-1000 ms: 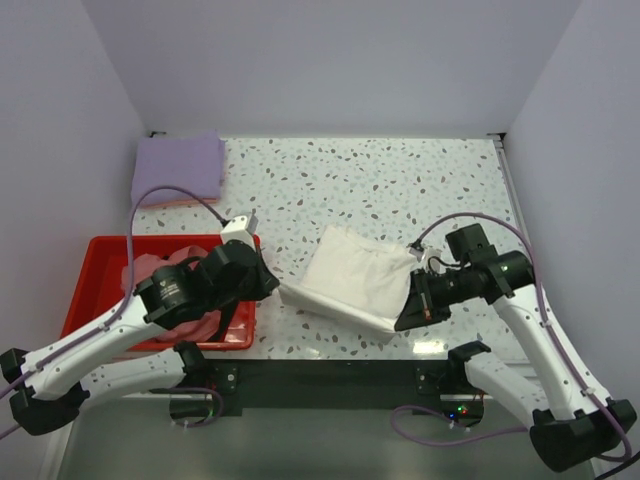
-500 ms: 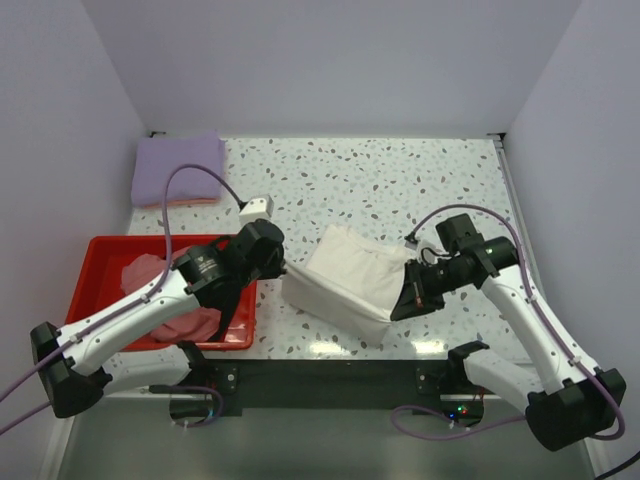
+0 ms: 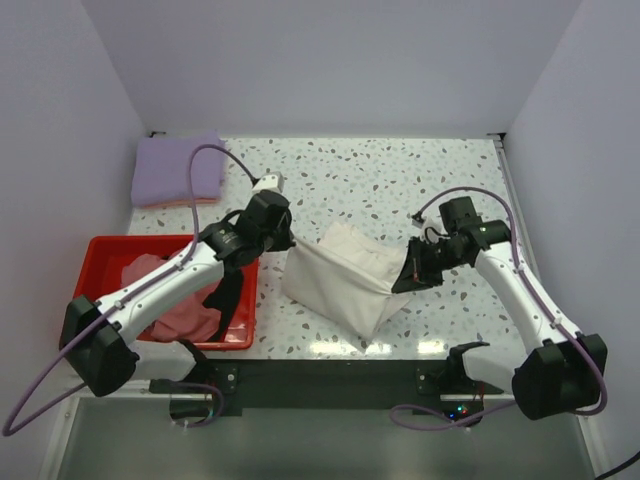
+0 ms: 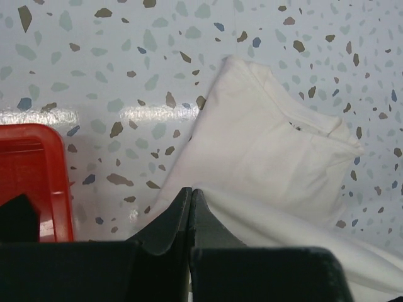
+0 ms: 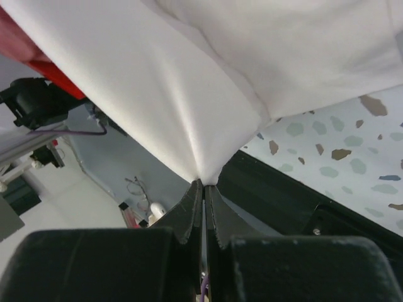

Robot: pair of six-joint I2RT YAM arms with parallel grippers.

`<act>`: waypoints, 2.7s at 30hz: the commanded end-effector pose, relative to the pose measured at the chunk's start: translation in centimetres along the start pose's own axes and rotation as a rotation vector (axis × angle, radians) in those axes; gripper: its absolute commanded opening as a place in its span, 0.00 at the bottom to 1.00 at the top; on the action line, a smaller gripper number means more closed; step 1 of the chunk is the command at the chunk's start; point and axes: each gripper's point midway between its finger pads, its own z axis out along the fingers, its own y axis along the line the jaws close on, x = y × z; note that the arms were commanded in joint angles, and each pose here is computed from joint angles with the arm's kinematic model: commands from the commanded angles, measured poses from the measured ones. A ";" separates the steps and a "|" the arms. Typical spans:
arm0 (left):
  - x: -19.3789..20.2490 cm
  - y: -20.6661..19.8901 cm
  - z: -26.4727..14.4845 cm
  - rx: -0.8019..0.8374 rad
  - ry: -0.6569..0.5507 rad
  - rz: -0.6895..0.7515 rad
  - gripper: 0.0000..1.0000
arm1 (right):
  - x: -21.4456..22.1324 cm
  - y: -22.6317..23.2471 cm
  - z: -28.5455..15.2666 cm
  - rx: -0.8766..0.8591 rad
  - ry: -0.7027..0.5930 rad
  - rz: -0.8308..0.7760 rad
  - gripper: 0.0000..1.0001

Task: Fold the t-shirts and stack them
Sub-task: Fold the tshirt

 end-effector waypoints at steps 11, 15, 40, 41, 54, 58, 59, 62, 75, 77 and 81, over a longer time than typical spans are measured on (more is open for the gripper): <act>-6.1 -2.9 5.3 0.039 -0.122 0.001 0.00 | -6.4 -4.4 -0.5 0.162 -0.192 0.047 0.00; -6.0 -3.1 7.4 0.035 -0.105 0.013 0.00 | -8.3 -5.3 0.5 0.177 -0.234 0.064 0.00; -3.8 -5.0 16.3 0.076 0.035 0.075 0.00 | -9.5 -12.1 2.0 0.386 -0.307 0.257 0.00; -3.7 -5.0 16.6 0.073 0.040 0.078 0.07 | -9.6 -12.7 1.8 0.422 -0.319 0.263 0.03; -4.7 -7.0 13.4 0.203 0.017 0.103 1.00 | -13.1 -5.9 -2.2 0.191 -0.528 0.017 0.99; -3.4 -8.9 12.2 0.290 0.036 0.114 1.00 | -11.8 -3.2 0.4 -0.019 -0.467 0.015 0.99; -2.9 -9.1 12.2 0.293 0.045 0.113 1.00 | -11.8 -3.5 0.7 0.001 -0.468 0.026 0.99; -0.6 -10.3 12.3 0.321 0.098 0.122 1.00 | -11.6 -4.6 1.9 0.086 -0.465 0.046 0.99; 6.0 -8.9 14.2 0.287 0.260 0.095 1.00 | -12.8 -11.5 7.7 0.293 -0.334 0.188 0.99; 6.6 -8.4 14.3 0.273 0.273 0.097 1.00 | -13.0 -12.7 8.3 0.336 -0.315 0.203 0.99; 7.1 -7.3 14.2 0.234 0.278 0.087 1.00 | -14.5 -14.0 8.8 0.397 -0.306 0.198 0.99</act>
